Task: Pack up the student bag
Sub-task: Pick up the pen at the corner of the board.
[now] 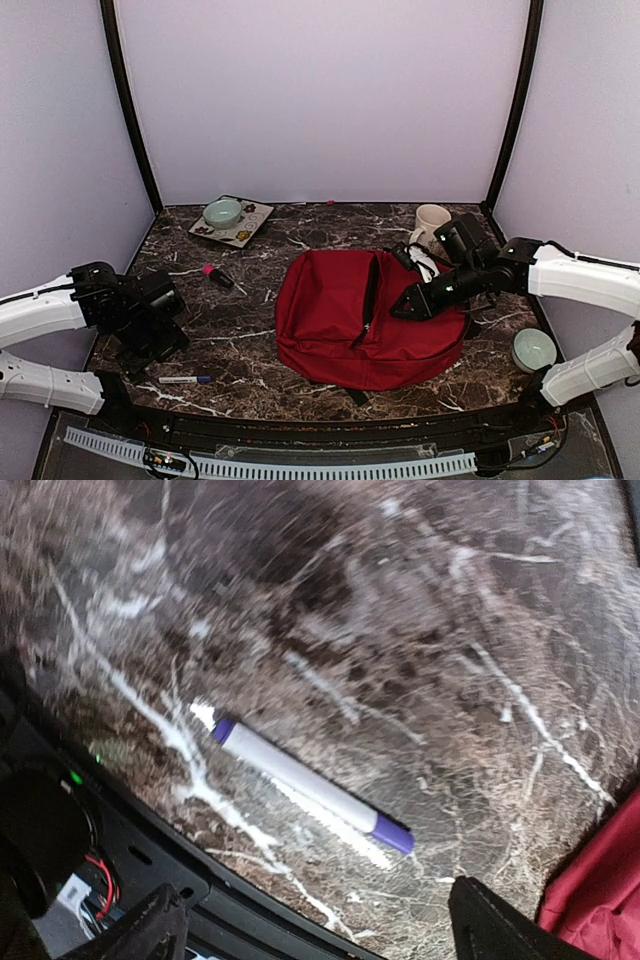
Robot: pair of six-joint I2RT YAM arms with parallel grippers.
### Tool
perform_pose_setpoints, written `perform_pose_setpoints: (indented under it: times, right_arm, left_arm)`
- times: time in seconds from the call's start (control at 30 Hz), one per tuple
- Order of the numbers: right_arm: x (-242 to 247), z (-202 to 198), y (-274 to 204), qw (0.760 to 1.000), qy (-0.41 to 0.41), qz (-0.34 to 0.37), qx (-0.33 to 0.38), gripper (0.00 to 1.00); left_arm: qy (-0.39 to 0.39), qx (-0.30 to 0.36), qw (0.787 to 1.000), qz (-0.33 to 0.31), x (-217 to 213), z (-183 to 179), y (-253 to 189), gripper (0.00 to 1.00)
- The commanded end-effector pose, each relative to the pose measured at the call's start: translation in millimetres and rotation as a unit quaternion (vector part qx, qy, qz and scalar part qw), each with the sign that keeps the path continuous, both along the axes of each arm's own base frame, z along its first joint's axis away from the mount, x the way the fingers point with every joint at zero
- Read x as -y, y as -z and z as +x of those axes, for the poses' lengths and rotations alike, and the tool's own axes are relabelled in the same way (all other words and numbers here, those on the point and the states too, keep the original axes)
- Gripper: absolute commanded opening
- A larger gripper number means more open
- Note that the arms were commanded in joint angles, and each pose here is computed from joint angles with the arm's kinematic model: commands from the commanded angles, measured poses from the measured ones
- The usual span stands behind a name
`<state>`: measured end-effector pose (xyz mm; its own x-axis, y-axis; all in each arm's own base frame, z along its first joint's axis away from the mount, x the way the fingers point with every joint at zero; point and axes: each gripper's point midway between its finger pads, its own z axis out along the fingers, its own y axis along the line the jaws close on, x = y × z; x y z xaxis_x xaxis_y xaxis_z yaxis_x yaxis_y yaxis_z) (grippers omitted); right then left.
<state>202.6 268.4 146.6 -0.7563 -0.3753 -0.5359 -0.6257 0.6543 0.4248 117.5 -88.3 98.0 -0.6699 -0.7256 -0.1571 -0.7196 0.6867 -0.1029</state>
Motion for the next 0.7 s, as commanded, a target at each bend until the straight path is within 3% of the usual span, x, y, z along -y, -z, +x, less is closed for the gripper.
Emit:
perform_pose_setpoints:
  times: [0.0,0.2,0.43,0.67]
  right_arm:
    - [-5,8,-10,1.0,0.011,0.01,0.017,0.22]
    - [-2,9,-11,1.0,0.022,0.007,0.017,0.23]
    - [5,6,-13,0.999,0.033,0.007,0.019,0.23]
    - [9,4,-14,0.999,0.039,0.002,0.02,0.23]
  left_arm:
    - [-0.126,-0.055,0.99,-0.016,-8,-26,14,0.9]
    - [-0.19,-0.096,0.976,-0.039,2,-35,32,0.82]
    - [-0.248,-0.038,0.962,-0.104,9,-14,54,0.67]
    - [-0.303,-0.047,0.948,-0.085,-7,-21,66,0.62]
